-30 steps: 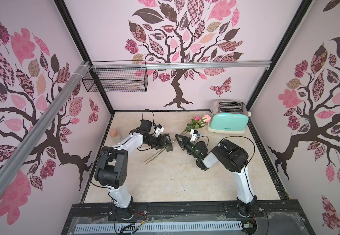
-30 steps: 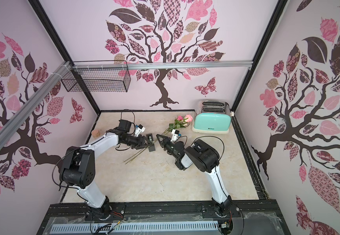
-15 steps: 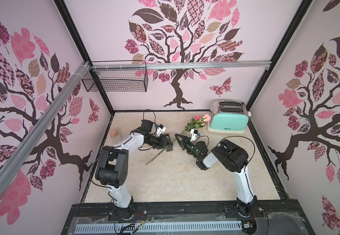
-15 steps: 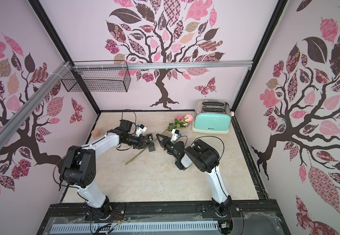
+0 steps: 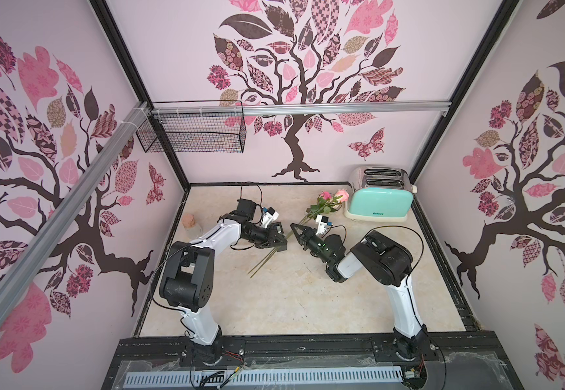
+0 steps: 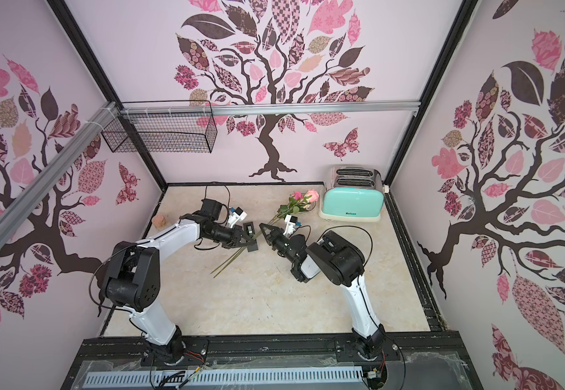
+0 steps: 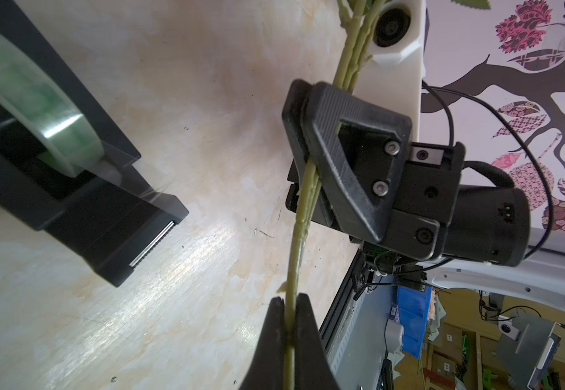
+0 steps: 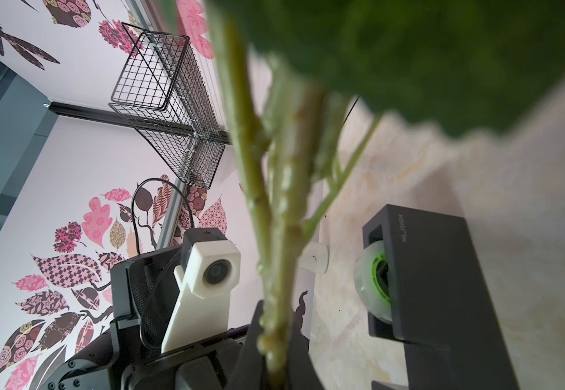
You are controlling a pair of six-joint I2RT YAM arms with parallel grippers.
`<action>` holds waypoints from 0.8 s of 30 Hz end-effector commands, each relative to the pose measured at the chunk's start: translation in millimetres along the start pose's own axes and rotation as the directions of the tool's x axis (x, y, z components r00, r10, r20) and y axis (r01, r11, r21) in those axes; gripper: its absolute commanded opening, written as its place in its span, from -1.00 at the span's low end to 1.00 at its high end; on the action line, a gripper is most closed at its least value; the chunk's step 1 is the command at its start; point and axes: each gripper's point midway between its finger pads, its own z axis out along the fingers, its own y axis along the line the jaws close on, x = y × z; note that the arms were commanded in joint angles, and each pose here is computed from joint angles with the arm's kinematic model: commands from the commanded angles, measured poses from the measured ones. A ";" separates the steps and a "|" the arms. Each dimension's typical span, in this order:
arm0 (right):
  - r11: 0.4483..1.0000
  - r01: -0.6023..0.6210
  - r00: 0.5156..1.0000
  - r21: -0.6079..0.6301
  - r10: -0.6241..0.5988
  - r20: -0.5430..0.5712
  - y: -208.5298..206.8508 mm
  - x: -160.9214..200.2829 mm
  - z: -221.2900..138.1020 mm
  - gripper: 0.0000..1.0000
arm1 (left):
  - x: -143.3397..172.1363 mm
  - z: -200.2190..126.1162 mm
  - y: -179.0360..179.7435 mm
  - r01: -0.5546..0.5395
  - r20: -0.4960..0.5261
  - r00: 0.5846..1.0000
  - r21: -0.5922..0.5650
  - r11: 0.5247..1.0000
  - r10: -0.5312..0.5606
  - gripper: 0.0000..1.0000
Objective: Wrap bouquets with tape
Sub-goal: Wrap the tape around the bouquet.
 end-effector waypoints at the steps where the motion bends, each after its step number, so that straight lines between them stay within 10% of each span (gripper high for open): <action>1: 0.998 0.038 0.999 -0.047 -0.038 -0.004 16.9 1.1 -0.8 -0.63 | -3.2 -6.0 11.4 -0.010 0.001 1.000 -0.102 0.995 0.010 -1.00; 9: 0.998 -0.020 0.998 0.053 0.023 -0.057 7.6 9.4 -4.9 -0.13 | 2.3 -4.6 10.4 -0.176 -0.026 0.984 -0.190 0.966 0.174 -1.00; 24: 0.954 -0.121 0.969 0.274 0.173 -0.175 -10.7 31.8 0.4 -0.17 | 12.6 3.9 20.1 -0.450 -0.167 0.891 -0.445 0.774 0.421 -1.00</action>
